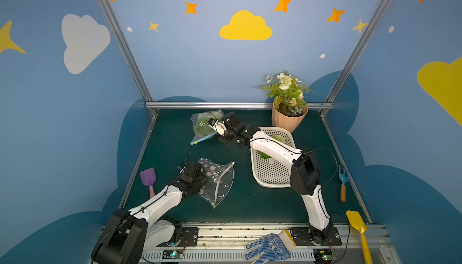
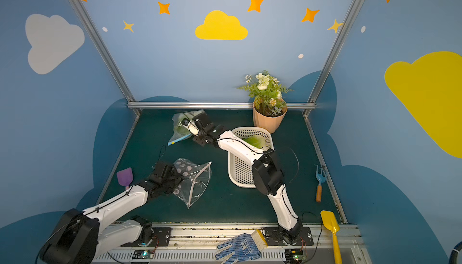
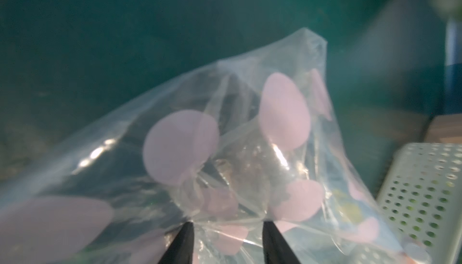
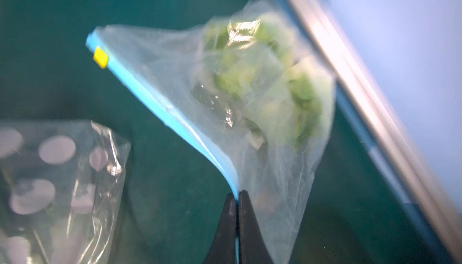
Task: Open the zip-top bag and take out the chinese cabbages
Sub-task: Adjust the zipper food storage bag at the center of the board.
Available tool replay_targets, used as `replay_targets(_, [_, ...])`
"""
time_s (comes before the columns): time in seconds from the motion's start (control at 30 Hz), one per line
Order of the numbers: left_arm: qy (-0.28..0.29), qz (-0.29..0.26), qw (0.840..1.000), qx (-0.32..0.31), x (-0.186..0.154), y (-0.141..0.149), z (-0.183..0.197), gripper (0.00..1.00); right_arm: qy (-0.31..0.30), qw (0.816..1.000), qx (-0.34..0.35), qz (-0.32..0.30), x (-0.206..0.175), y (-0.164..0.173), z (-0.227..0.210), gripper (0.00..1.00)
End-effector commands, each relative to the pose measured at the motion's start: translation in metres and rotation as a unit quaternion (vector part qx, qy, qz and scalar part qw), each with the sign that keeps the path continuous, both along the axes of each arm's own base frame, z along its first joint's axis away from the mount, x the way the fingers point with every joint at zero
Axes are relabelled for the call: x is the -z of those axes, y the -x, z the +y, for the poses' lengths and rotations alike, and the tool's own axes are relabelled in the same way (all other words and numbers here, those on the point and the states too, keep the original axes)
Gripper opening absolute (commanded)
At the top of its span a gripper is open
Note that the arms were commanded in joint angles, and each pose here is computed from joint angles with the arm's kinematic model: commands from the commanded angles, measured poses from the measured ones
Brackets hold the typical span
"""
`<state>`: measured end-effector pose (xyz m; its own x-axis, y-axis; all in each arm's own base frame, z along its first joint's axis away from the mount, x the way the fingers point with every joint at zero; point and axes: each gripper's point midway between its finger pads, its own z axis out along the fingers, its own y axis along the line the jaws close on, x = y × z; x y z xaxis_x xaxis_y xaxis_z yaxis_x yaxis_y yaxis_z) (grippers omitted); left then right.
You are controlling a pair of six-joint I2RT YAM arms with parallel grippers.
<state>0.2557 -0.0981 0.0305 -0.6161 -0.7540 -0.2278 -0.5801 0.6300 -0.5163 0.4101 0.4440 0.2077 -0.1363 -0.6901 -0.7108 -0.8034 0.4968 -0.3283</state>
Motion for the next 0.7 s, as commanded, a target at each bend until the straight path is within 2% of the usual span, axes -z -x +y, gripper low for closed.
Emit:
replay_targets(0.0, [-0.013, -0.003, 0.999, -0.031, -0.003, -0.014, 0.005, 0.4, -0.038, 0.999, 0.017, -0.001, -0.051, -0.001, -0.013, 0.0])
replay_targets(0.13, [-0.011, 0.002, 0.998, -0.056, 0.001, -0.028, 0.004, 0.39, -0.052, 0.998, 0.045, 0.001, -0.075, -0.005, -0.021, 0.0])
replay_targets(0.4, [0.015, 0.027, 0.993, -0.111, 0.025, -0.056, 0.009, 0.37, -0.077, 0.996, 0.046, -0.009, -0.104, -0.003, -0.024, 0.0])
replay_targets(0.5, [0.026, 0.028, 0.994, -0.106, 0.028, -0.07, 0.005, 0.4, -0.082, 0.994, 0.062, -0.021, -0.114, -0.008, -0.03, 0.0])
replay_targets(0.67, [0.006, 0.033, 0.994, -0.105, 0.026, -0.086, 0.006, 0.42, -0.087, 0.993, 0.077, -0.034, -0.129, -0.012, -0.038, 0.0])
